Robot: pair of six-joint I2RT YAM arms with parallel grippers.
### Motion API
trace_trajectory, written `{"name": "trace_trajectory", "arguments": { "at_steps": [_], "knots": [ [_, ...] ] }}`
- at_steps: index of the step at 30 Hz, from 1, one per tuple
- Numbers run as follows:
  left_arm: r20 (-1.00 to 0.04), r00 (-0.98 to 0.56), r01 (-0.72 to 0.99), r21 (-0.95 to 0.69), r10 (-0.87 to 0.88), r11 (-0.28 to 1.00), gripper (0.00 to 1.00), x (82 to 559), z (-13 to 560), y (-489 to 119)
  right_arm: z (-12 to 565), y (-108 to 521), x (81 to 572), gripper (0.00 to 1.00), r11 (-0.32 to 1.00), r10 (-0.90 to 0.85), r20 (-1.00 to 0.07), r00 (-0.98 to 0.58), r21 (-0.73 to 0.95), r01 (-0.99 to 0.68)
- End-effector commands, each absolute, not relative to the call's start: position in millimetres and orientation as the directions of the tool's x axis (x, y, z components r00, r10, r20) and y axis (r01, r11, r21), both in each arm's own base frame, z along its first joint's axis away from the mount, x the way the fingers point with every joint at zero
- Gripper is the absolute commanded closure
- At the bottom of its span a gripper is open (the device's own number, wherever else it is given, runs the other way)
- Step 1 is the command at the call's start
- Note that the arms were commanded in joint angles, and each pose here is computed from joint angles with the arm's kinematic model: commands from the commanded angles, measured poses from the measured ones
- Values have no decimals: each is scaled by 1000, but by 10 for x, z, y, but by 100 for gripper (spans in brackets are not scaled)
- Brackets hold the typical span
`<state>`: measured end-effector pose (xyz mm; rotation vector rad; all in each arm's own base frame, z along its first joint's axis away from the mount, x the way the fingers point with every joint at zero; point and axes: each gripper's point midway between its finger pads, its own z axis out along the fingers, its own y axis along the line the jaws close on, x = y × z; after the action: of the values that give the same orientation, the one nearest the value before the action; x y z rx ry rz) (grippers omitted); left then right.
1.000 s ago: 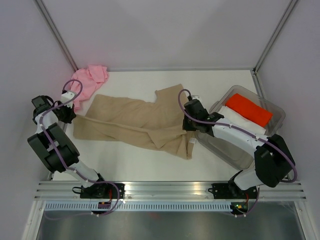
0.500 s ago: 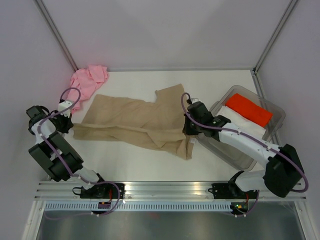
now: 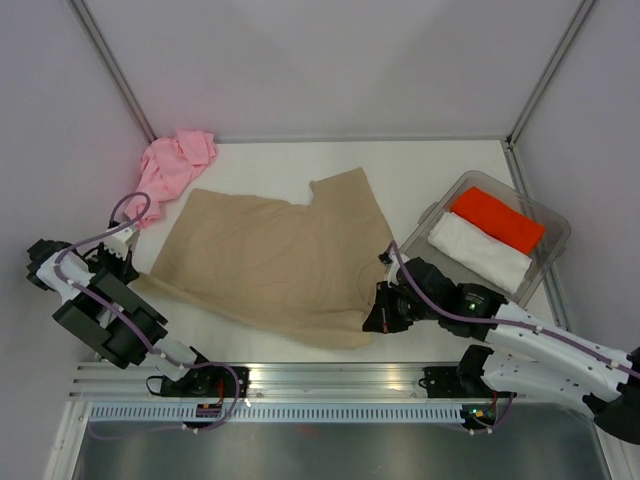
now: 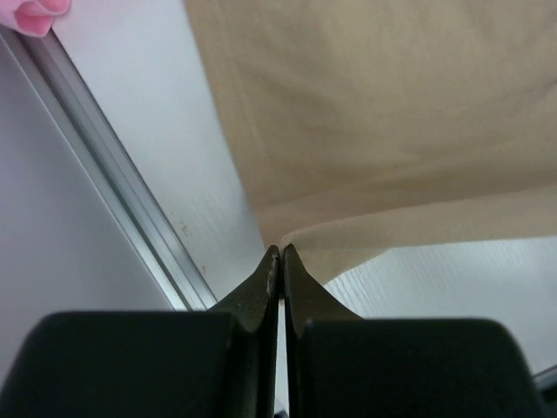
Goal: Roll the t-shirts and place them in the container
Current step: Fold the tshirt
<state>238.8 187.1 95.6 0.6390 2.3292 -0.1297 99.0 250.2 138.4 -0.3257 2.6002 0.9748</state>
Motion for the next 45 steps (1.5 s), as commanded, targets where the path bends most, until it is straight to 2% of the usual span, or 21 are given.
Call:
{"name": "trace_trajectory", "arguments": {
  "at_steps": [1,5,10,15,20,24,27,32,36,45],
  "knots": [
    [-692,-539,533,161,480,831,98,2308,1256,1949,1561,2398,803,100,699,-6,-338,-941,672,-246],
    [-678,-552,528,166,485,833,98,2031,1364,2099,1432,2324,773,100,728,2,-313,-950,652,-213],
    [-602,-580,585,162,549,795,98,1644,1213,2068,1375,2310,763,100,745,-30,-307,-951,628,-227],
    [-601,-544,617,186,585,765,98,1601,1256,1953,1541,2143,740,100,767,-14,-332,-943,602,-224],
    [-677,-471,592,234,566,771,98,1829,1426,1926,1517,2084,872,100,804,4,-381,-924,551,-224],
    [-725,-440,565,236,530,791,98,2106,1510,1842,1498,2240,1181,100,848,-36,-444,-895,461,-262],
    [-719,-442,549,256,536,796,98,2263,1464,1852,1533,2203,1512,100,898,-43,-497,-867,362,-251],
    [-719,-457,518,264,524,814,97,2516,1365,1899,1553,2087,2013,100,927,14,-552,-834,319,-196],
    [-711,-498,496,237,497,835,97,2714,1232,1972,1424,2075,2278,100,944,-2,-549,-836,274,-182],
    [-670,-558,499,199,489,843,95,2916,917,1956,1166,2237,2513,100,954,-76,-520,-851,209,-213]
  ]
}}
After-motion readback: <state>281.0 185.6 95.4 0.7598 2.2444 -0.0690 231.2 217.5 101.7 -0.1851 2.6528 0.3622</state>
